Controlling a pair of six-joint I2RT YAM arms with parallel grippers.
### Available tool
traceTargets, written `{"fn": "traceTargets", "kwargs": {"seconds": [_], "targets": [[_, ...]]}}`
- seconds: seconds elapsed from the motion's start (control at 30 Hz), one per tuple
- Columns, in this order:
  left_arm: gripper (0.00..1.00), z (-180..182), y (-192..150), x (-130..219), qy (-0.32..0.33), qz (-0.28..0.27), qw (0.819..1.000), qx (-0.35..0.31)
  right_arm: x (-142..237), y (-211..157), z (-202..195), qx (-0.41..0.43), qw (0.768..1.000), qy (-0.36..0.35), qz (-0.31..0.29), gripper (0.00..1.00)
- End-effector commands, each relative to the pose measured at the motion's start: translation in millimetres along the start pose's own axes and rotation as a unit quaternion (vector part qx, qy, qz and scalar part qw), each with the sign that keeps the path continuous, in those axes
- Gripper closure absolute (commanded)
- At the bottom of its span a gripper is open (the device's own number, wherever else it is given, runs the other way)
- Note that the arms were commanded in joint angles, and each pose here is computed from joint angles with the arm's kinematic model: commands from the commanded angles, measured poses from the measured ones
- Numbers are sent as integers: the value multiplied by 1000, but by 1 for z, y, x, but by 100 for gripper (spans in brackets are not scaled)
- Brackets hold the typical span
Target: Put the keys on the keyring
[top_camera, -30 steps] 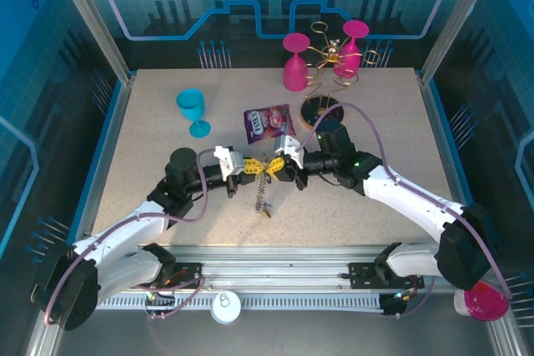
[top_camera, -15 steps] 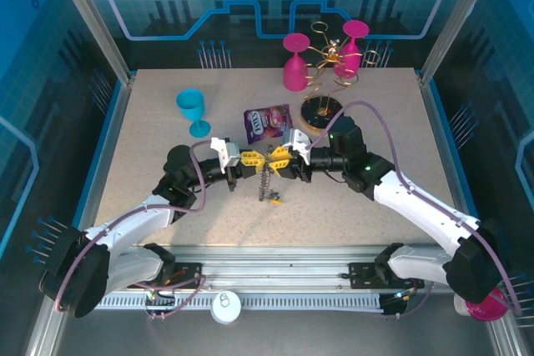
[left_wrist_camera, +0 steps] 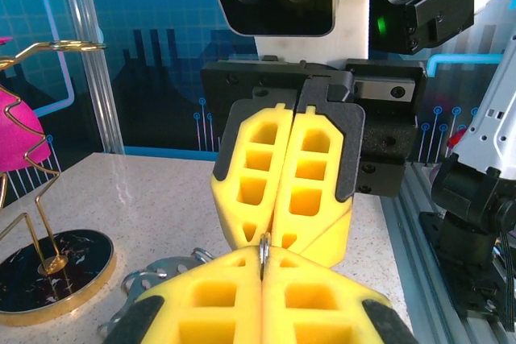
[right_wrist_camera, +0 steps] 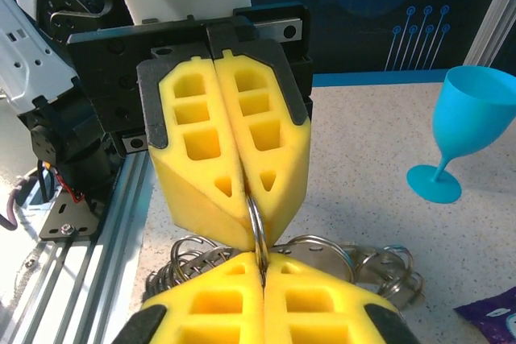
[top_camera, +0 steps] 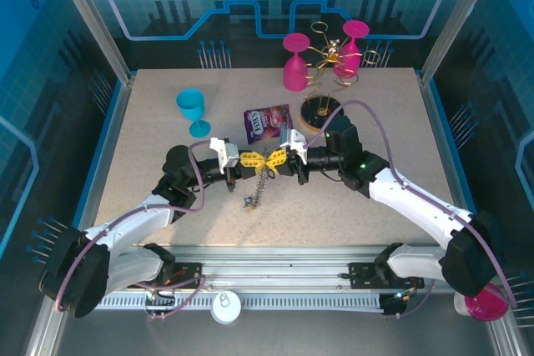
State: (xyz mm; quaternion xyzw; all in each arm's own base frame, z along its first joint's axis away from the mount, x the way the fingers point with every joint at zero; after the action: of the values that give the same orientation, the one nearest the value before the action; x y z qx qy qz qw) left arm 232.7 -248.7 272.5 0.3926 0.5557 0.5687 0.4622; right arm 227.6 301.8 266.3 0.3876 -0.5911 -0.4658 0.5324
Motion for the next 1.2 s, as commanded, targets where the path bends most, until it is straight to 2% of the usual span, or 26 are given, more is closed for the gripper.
{"fn": "traceTargets", "kwargs": {"seconds": [0.0,0.1,0.13,0.23,0.33,0.37,0.47,0.5,0.63,0.77,0.87,1.0,1.17], "targets": [[100,-4,12,0,-14,-21,1000,-19,-1,14,6,16,999,24,-28,94],[100,-4,10,0,-13,-18,1000,-17,-3,15,5,13,999,25,-32,81],[100,-4,10,0,-14,-18,1000,-16,-3,15,5,12,999,26,-33,81],[100,-5,9,0,-17,-16,1000,-13,-5,16,5,11,999,32,-38,84],[100,-5,6,-1,-21,-11,1000,-8,-6,16,5,14,998,35,-41,98],[100,-5,5,-1,-19,-9,1000,-8,-6,16,6,15,998,37,-39,100],[99,-2,0,0,-8,6,1000,-8,-5,11,4,17,999,27,-24,100],[90,0,-3,0,-1,16,1000,-10,-4,8,2,18,1000,20,-13,100],[78,5,-19,3,27,77,996,-23,-4,-18,-3,7,998,-3,64,100],[77,-4,-41,2,27,156,986,-59,-5,-34,-1,17,992,-11,128,100],[78,-7,-50,0,21,190,979,-66,-9,-35,2,29,988,-5,152,100],[85,-7,-55,0,17,211,975,-70,-12,-32,3,37,986,-3,164,100],[80,-7,-57,3,19,222,972,-75,-11,-28,5,41,985,-1,165,100]]}}
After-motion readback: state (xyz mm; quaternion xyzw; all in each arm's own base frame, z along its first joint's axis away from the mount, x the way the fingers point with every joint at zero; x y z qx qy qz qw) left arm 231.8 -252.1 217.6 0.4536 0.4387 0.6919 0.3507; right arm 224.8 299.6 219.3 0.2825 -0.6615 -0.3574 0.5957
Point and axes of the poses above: each hand's point on the last joint's axis, 136 mm out from that joint toward the fingers, its own x axis back along the fingers, its own z axis along the line the jaws close on, y = z × x, the point moved 1 cm from there along x, back along the fingers, and after that the axes turned 2 degrees about -x, right-handed, at the moved point
